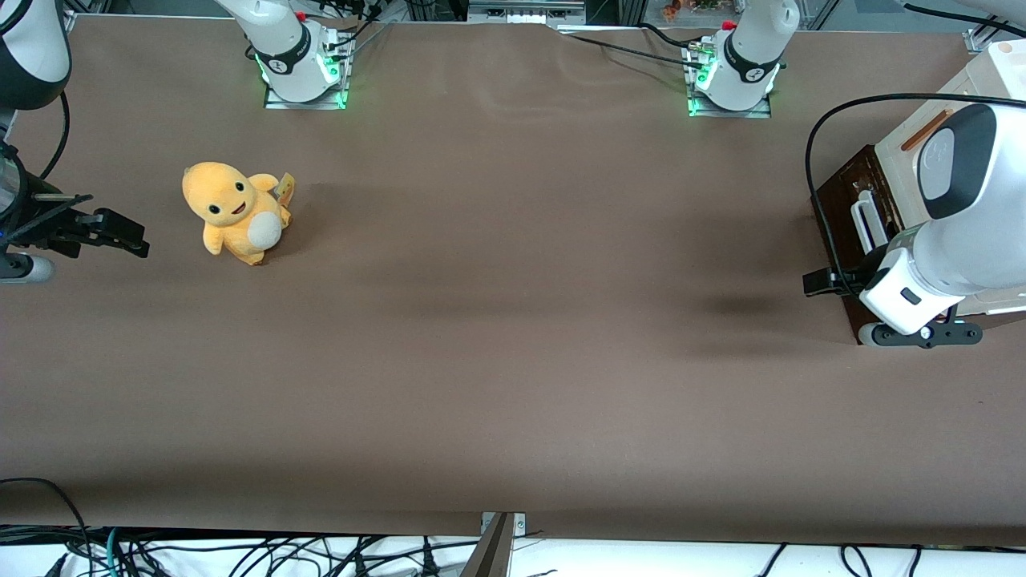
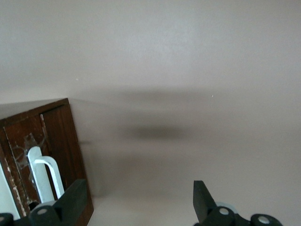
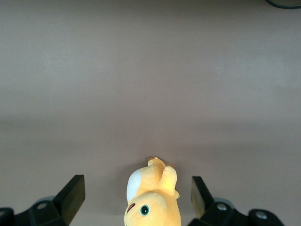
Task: Open lower drawer with left arm only
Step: 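Move the left gripper out and around to face the lower drawer handle, then advance the open left gripper onto the white bar handle of the lower drawer, then close the left gripper around the white drawer handle, then pull the gripped handle away from the cabinet to slide the drawer out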
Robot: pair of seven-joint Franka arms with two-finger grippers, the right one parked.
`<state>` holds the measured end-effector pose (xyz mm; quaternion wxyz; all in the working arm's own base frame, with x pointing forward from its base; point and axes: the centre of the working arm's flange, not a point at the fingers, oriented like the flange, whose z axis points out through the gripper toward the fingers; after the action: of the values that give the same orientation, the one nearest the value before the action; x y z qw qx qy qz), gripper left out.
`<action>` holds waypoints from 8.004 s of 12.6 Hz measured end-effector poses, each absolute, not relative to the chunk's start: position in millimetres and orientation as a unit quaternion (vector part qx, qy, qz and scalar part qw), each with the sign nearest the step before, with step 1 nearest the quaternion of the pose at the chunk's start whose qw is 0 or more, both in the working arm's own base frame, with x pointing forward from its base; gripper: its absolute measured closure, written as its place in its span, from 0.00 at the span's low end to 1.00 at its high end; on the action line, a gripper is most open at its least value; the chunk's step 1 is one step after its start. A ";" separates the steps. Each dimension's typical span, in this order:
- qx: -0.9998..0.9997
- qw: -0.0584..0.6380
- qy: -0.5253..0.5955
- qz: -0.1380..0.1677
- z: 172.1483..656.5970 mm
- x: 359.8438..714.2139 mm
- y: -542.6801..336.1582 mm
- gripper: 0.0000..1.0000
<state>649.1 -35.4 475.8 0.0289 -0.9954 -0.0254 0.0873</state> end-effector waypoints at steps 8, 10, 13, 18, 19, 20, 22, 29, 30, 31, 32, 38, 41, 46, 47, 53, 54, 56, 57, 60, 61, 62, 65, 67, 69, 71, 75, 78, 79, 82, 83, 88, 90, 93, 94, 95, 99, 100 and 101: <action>-0.977 0.160 -0.061 0.126 444.7 636.5 -78.0 0.00; -0.964 0.219 -0.060 0.142 429.4 629.6 -98.5 0.00; -0.942 0.289 -0.073 0.152 392.6 622.4 -133.7 0.00; -0.900 0.398 -0.075 0.163 336.2 614.5 -156.3 0.00; -0.890 0.419 -0.076 0.163 324.9 612.2 -160.1 0.00; -0.879 0.441 -0.075 0.163 310.5 608.7 -164.4 0.00; -0.852 0.494 -0.067 0.161 275.7 597.9 -168.9 0.00; -0.780 0.600 -0.014 0.177 201.5 557.9 -142.5 0.00; -0.775 0.607 -0.016 0.177 195.6 553.6 -137.9 0.00; -0.771 0.611 -0.019 0.179 191.5 550.4 -133.0 0.00; -0.767 0.614 -0.023 0.182 189.0 549.0 -127.2 0.00; -0.745 0.642 -0.067 0.168 190.3 563.5 -70.4 0.00; -0.739 0.648 -0.088 0.162 183.4 564.2 -56.3 0.00; -0.731 0.657 -0.097 0.158 170.5 562.4 -47.0 0.01; -0.728 0.660 -0.094 0.158 168.3 562.0 -44.4 0.02; -0.716 0.674 -0.087 0.162 162.0 558.5 -20.9 0.07; -0.716 0.674 -0.089 0.162 162.0 558.6 -19.5 0.07; -0.715 0.674 -0.090 0.161 162.0 559.0 -17.7 0.09; -0.715 0.675 -0.090 0.160 162.3 559.4 -16.9 0.16; -0.714 0.676 -0.092 0.158 162.3 559.6 -16.7 0.37; -0.714 0.676 -0.092 0.158 161.8 559.5 -16.8 0.37; -0.714 0.676 -0.091 0.158 160.7 559.2 -16.7 0.45; -0.713 0.677 -0.091 0.159 157.8 558.4 -16.1 0.65; -0.715 0.676 -0.089 0.158 155.4 558.4 -16.6 0.75; -0.714 0.677 -0.099 0.148 154.9 558.2 -16.9 0.81; -0.714 0.678 -0.099 0.148 154.8 558.2 -17.1 0.81; -0.715 0.677 -0.096 0.145 154.7 558.0 -22.5 0.81; -0.717 0.677 -0.090 0.140 154.3 557.3 -32.5 0.81; -0.718 0.676 -0.089 0.137 154.4 557.1 -38.2 0.81; -0.728 0.668 -0.088 0.129 158.1 558.7 -62.3 0.81; -0.730 0.666 -0.085 0.126 158.5 558.0 -71.2 0.81; -0.736 0.660 -0.083 0.124 161.1 554.7 -96.0 0.81; -0.739 0.657 -0.086 0.124 163.7 556.4 -99.5 0.81; -0.739 0.658 -0.084 0.123 164.1 555.5 -103.4 0.81; -0.739 0.657 -0.084 0.123 164.1 555.3 -104.5 0.81; -0.739 0.657 -0.083 0.122 164.1 555.0 -105.9 0.81; -0.740 0.657 -0.081 0.120 164.4 554.3 -110.7 0.81; -0.740 0.657 -0.081 0.120 164.4 554.3 -111.0 0.81; -0.740 0.656 -0.081 0.120 164.5 554.4 -111.0 0.81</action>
<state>554.4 -111.0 164.5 0.6564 -0.7404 -0.0812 0.1202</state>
